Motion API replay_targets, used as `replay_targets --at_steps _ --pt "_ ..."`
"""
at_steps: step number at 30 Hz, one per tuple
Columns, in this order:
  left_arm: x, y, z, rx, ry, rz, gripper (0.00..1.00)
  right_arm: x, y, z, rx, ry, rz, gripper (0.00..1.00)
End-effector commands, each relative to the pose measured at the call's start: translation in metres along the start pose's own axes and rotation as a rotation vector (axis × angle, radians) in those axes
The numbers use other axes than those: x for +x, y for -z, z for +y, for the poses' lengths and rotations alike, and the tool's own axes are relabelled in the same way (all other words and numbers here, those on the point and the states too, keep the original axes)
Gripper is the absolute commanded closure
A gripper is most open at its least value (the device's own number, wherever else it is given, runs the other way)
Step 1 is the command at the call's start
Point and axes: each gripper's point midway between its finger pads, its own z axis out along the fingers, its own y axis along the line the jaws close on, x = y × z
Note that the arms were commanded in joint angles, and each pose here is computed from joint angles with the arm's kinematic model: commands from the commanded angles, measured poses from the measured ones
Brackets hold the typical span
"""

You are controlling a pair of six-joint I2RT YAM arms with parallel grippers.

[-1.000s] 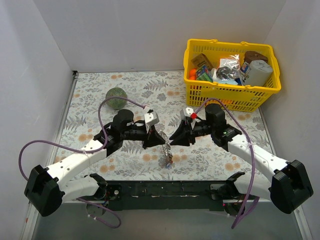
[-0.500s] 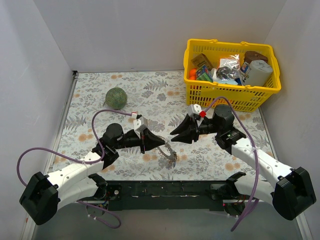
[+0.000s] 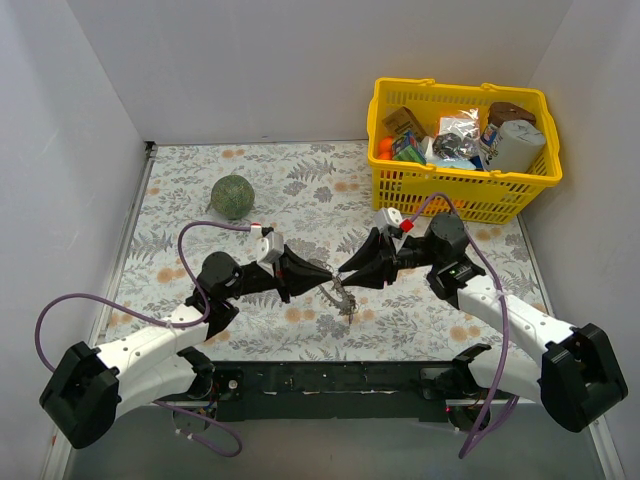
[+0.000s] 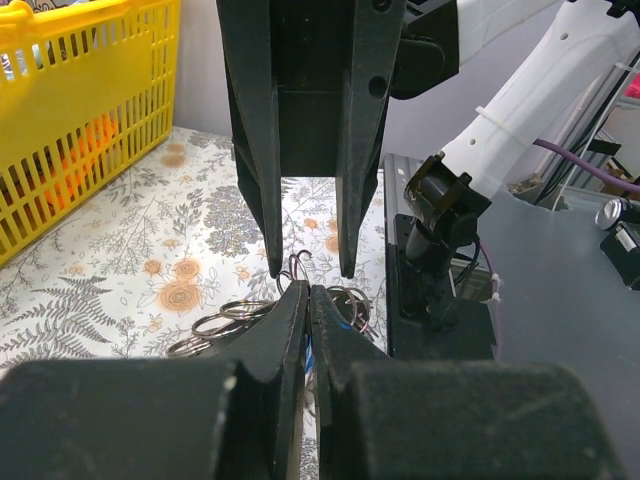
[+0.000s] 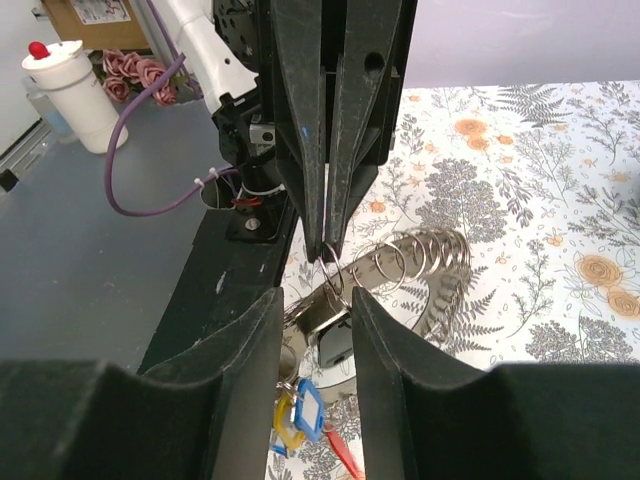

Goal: Put the keys on the keyring

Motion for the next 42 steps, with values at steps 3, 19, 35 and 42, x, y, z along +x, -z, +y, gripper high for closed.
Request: replay_targets --at_steps 3,19,35,42 --pt "-0.024 -0.005 -0.008 0.043 -0.049 -0.062 1.0 -0.011 -0.001 0.0 -0.002 0.044 -0.036 0.58" --pt "-0.038 -0.005 -0.014 0.061 -0.049 -0.106 1.0 -0.011 -0.005 0.005 -0.036 0.009 -0.067 0.71" --pt "-0.035 -0.009 -0.011 0.06 -0.038 -0.073 1.0 -0.022 -0.008 -0.001 0.01 -0.046 -0.084 0.99" --pt "-0.023 -0.012 0.005 -0.009 -0.02 0.081 0.71 -0.017 -0.003 -0.021 0.13 -0.025 0.023 0.99"
